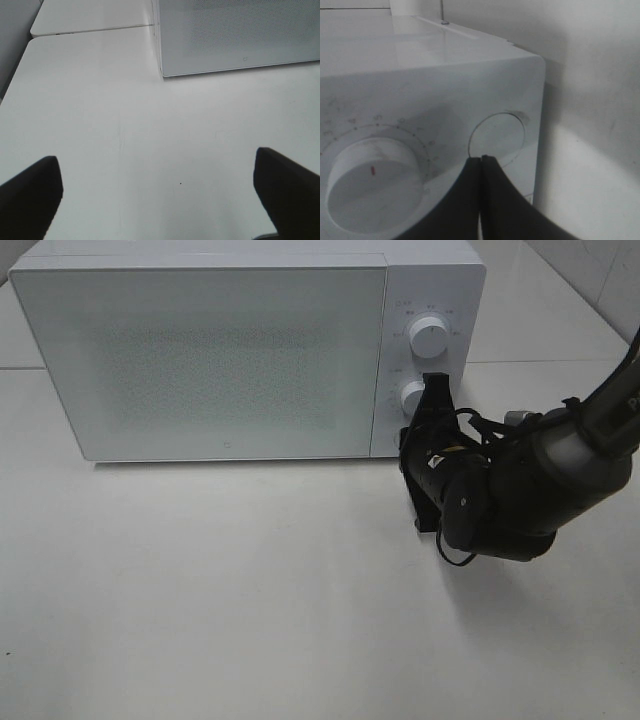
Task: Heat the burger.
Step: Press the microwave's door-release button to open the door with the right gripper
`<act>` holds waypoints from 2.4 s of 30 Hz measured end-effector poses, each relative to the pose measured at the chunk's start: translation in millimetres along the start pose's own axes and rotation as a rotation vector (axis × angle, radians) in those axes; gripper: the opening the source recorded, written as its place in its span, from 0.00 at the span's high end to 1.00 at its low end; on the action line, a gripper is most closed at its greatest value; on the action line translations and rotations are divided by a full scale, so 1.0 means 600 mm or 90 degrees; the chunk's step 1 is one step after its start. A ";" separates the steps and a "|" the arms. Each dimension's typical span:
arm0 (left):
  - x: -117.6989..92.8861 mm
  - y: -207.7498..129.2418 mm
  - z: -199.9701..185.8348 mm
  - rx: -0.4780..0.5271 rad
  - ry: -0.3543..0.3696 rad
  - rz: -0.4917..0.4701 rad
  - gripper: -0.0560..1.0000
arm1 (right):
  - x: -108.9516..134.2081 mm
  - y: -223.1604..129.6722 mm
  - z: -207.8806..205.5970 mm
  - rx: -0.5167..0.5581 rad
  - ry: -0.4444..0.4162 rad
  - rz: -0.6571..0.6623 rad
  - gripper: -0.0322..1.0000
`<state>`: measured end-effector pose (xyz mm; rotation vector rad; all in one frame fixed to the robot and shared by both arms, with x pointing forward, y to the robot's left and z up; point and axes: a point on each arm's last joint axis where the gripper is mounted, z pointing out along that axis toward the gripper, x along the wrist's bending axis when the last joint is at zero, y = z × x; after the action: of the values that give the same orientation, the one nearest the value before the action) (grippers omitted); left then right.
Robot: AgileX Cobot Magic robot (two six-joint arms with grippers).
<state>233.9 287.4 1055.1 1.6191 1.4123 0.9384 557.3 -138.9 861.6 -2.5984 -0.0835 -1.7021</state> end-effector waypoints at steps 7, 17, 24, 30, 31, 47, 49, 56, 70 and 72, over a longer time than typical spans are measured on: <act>0.000 0.000 0.000 0.000 0.000 0.000 0.02 | 0.004 0.009 0.013 -0.008 -0.015 -0.011 0.97; 0.000 0.000 0.000 0.000 0.000 0.000 0.02 | -0.013 0.009 0.024 -0.016 -0.014 -0.020 0.97; 0.000 0.000 0.000 0.000 0.000 0.000 0.02 | -0.009 0.008 0.029 -0.019 -0.002 -0.018 0.97; 0.000 0.000 0.000 0.000 0.000 0.000 0.02 | -0.013 0.007 0.034 -0.024 -0.013 -0.017 0.97; 0.000 0.000 0.000 0.000 0.000 0.000 0.02 | -0.012 0.006 0.036 -0.025 -0.015 -0.020 0.97; 0.000 0.000 0.000 0.000 0.000 0.000 0.02 | -0.004 0.002 0.046 -0.048 -0.008 -0.001 0.97; 0.000 0.000 0.000 0.000 0.000 0.000 0.02 | -0.004 0.000 0.051 -0.051 -0.009 0.002 0.97; 0.000 0.000 0.000 0.000 0.000 0.000 0.02 | -0.004 -0.005 0.062 -0.060 -0.017 0.019 0.97; 0.000 0.000 0.000 0.000 0.000 0.000 0.02 | -0.004 -0.008 0.063 -0.058 -0.026 0.010 0.97; 0.000 0.000 0.000 0.000 0.000 0.000 0.02 | -0.005 -0.010 0.060 -0.055 -0.031 0.017 0.97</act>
<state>233.9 287.4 1055.1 1.6191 1.4123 0.9384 588.8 -130.8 844.2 -2.6892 0.0231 -1.6708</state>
